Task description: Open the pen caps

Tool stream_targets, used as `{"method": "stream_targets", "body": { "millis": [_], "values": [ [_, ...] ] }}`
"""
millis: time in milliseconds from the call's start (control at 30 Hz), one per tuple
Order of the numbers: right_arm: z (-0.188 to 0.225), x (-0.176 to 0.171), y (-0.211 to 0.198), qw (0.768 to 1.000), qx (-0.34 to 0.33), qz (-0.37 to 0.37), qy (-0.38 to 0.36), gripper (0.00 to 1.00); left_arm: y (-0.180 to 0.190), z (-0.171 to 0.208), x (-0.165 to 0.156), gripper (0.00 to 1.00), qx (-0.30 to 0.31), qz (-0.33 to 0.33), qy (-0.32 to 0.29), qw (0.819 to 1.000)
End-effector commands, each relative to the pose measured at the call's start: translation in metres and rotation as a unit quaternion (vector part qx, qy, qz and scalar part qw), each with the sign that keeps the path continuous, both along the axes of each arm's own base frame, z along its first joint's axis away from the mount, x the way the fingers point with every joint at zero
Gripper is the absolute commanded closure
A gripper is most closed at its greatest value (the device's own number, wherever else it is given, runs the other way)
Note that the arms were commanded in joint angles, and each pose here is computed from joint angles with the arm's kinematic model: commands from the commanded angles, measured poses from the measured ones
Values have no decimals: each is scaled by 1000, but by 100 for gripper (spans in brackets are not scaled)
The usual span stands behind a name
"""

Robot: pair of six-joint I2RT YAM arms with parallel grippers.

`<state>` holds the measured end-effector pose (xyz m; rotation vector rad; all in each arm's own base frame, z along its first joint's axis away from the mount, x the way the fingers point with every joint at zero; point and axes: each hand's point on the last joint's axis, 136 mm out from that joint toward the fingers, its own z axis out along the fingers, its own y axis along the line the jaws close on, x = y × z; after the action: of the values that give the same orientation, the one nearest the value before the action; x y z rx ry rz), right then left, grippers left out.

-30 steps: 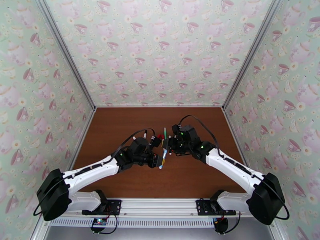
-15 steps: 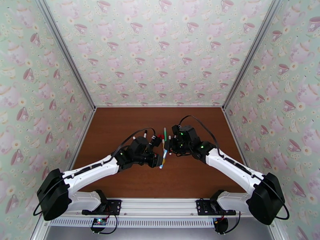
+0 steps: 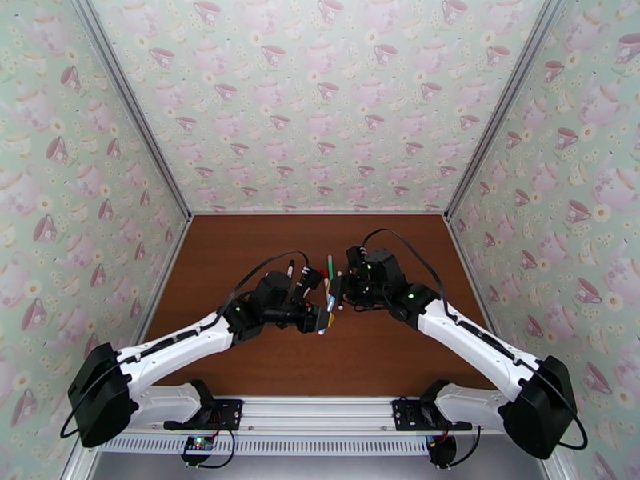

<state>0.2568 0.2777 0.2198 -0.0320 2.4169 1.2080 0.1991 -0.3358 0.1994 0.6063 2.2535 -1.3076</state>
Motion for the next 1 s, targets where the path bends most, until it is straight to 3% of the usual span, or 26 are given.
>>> {"method": "stream_targets", "body": {
  "millis": [0, 200, 333, 633, 967],
  "values": [
    [27, -3, 8, 999, 39, 12, -17, 89, -3, 11, 0, 62, -28, -7, -2, 1000],
    [30, -7, 9, 999, 47, 18, -20, 89, -2, 9, 6, 66, -27, 5, -1, 1000],
    [28, -8, 9, 999, 46, 21, -18, 89, -3, 5, 10, 81, -21, 10, 1, 1000],
    [38, 1, -4, 998, 38, -24, -39, 92, 2, -13, 4, 100, 15, 8, -6, 1000],
    [66, 8, -22, 993, 26, -52, -103, 95, 12, -19, -23, 100, 33, -34, -1, 999]
  ]
}}
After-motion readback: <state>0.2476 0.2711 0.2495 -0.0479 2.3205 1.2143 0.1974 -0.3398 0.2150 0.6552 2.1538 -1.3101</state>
